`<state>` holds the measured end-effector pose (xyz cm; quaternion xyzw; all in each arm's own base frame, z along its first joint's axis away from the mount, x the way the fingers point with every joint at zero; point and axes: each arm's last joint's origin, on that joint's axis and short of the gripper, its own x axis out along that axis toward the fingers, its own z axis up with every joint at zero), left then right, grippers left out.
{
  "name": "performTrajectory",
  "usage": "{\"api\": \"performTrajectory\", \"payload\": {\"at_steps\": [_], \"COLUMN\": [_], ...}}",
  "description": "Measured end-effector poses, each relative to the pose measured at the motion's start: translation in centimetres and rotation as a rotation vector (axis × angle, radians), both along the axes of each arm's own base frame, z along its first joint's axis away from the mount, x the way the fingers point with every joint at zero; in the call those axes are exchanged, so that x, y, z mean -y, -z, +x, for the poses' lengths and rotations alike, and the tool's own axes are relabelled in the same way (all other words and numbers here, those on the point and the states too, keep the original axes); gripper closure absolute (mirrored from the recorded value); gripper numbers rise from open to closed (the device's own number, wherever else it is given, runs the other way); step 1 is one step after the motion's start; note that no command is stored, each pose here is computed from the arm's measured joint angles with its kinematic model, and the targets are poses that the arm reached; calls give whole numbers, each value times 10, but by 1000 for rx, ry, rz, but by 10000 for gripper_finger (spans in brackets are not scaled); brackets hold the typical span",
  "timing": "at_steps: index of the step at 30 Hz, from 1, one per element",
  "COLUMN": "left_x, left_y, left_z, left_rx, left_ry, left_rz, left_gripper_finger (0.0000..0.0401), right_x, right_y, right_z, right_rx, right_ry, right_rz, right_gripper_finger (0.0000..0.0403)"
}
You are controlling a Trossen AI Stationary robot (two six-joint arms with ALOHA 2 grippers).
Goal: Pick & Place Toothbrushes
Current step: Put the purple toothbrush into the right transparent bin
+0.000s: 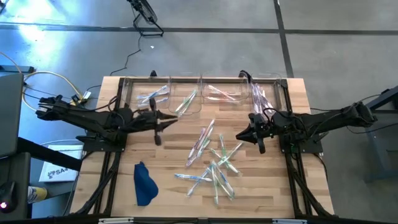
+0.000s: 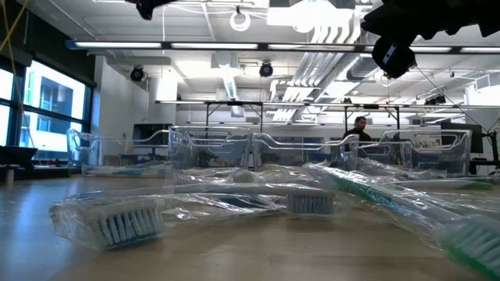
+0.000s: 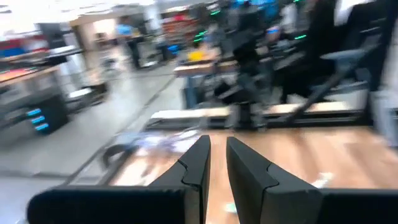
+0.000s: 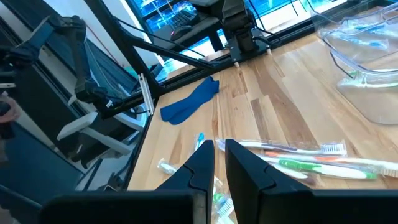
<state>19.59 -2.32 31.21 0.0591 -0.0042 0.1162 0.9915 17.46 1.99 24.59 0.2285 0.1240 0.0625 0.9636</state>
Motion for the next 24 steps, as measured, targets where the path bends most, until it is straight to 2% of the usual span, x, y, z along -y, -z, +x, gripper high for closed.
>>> {"api": "performTrajectory", "payload": {"at_steps": [2, 6, 9, 13, 17, 21, 24], "left_x": [-2, -2, 0, 4, 6, 7, 9], "left_y": [2, 2, 1, -3, -1, 8, 14], "left_z": [0, 2, 10, 21, 32, 42, 52], "left_rx": [-16, 9, 58, 47, -70, -258, -335], "left_ry": [-66, -98, -45, 18, -6, -62, -75], "left_rz": [2, -56, -109, -96, -109, -210, -293], "left_gripper_finger": [352, 352, 352, 352, 352, 352, 352], "right_x": [0, 0, -1, -2, -2, -2, -2], "right_y": [0, 0, 1, 3, 7, 9, 10], "right_z": [0, 0, 0, 2, 6, 8, 8], "right_rx": [0, 1, -2, -5, -21, -36, -39], "right_ry": [0, -6, -40, -71, -77, -79, -78], "right_rz": [0, 2, 3, -46, -104, -116, -112], "right_gripper_finger": [371, 371, 371, 371, 371, 371, 371]}}
